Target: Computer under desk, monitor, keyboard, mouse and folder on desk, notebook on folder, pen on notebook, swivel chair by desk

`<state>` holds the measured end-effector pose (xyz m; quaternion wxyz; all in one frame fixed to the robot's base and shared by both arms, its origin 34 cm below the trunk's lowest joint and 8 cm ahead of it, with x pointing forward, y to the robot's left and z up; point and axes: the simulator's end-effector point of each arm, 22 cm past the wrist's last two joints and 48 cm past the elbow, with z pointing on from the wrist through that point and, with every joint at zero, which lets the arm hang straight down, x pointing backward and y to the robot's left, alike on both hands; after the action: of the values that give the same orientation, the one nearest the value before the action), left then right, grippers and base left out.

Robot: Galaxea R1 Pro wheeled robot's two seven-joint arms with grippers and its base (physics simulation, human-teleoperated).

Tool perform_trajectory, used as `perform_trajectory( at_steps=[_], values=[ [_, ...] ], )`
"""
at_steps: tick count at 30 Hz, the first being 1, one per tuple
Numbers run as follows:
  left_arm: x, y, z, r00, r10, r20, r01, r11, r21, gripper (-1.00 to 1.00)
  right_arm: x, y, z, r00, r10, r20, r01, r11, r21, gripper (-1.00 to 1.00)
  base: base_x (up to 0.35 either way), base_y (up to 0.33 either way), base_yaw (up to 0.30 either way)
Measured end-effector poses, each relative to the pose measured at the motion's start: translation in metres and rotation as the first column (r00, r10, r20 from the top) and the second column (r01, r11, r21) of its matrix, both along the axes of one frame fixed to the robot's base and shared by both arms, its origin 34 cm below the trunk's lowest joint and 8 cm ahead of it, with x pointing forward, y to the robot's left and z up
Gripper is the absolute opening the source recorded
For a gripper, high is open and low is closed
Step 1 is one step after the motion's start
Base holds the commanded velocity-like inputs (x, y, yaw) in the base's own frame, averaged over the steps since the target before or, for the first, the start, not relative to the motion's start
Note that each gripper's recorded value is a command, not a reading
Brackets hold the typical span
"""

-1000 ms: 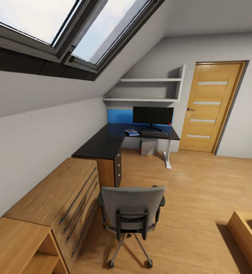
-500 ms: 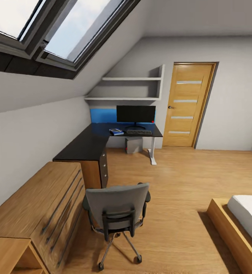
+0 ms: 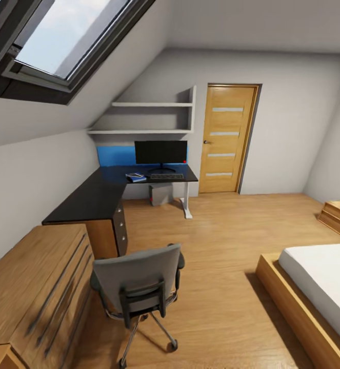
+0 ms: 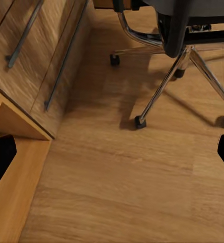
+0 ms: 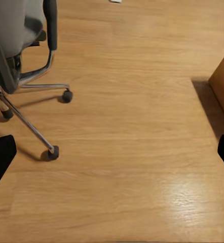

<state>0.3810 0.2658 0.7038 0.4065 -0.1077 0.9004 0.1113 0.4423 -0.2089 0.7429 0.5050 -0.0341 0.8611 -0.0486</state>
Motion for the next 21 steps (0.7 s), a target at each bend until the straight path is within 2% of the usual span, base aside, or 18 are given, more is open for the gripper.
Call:
perform_trajectory(
  at_steps=[10,21],
  values=[
    [-0.0019,0.0,-0.0018,1.0,0.0,-0.006,0.0,1.0,0.0,1.0,-0.0017,0.0,-0.0023,1.0,0.0,-0.007,0.0,1.0,0.0,1.0,-0.092,0.162,-0.25],
    [-0.0028,0.0,-0.0024,1.0,0.0,-0.009,0.0,1.0,0.0,1.0,-0.0027,-0.0005,-0.0033,1.0,0.003,-0.01,-0.003,1.0,-0.002,1.0,-0.022,0.039,-0.055]
  ],
)
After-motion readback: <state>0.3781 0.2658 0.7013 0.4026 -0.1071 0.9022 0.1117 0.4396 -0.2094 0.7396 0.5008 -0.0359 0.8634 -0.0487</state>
